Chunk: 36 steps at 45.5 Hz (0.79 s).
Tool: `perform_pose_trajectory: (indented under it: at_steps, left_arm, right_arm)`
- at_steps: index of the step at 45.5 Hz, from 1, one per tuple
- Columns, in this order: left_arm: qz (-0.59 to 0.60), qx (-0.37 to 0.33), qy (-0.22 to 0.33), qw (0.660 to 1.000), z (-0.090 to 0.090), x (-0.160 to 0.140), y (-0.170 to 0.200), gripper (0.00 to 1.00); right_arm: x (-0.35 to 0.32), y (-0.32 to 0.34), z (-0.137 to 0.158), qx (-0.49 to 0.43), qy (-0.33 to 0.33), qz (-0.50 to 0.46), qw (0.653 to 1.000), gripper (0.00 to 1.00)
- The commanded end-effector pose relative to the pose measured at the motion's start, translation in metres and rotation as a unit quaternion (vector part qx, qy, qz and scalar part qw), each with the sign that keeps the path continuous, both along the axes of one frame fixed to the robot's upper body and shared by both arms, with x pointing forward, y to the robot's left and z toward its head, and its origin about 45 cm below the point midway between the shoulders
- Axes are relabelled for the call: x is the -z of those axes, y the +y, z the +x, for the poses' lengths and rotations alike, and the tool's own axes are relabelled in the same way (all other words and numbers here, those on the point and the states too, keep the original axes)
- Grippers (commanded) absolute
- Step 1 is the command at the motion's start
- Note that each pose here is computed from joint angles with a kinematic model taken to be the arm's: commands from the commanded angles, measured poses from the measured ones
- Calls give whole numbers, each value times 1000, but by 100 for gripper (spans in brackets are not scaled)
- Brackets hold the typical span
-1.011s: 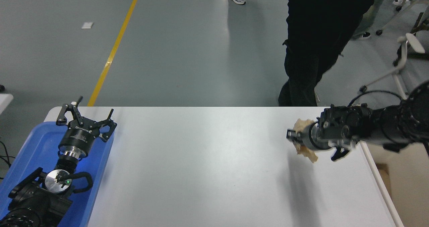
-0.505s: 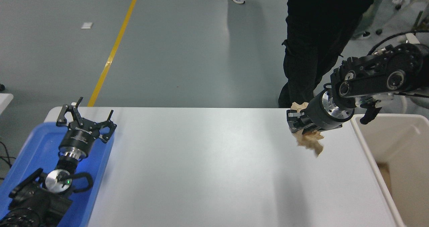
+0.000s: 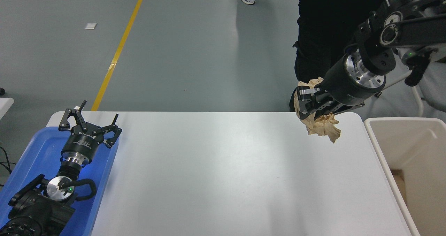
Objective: Pick up paper ball place in dustbin
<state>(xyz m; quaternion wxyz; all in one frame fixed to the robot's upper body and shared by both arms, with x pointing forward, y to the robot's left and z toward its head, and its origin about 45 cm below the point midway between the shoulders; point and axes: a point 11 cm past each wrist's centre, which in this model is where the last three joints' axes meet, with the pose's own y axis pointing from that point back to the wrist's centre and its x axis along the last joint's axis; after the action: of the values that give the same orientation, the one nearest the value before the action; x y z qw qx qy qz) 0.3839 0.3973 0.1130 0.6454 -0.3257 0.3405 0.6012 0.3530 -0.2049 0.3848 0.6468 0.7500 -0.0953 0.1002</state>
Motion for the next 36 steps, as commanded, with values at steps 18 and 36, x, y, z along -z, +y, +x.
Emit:
perform_pose_trajectory:
  at_steps: [18,36]
  left_arm:
    - [-1,-1,0,1000,-1,0,1,99]
    - [-1,-2,1,1000,-1,1,1,99]
  right_arm:
    - [-13,-142,-5,187,-30,-18,982,0]
    - [53,-317,-26,387,-72,-58,918,0]
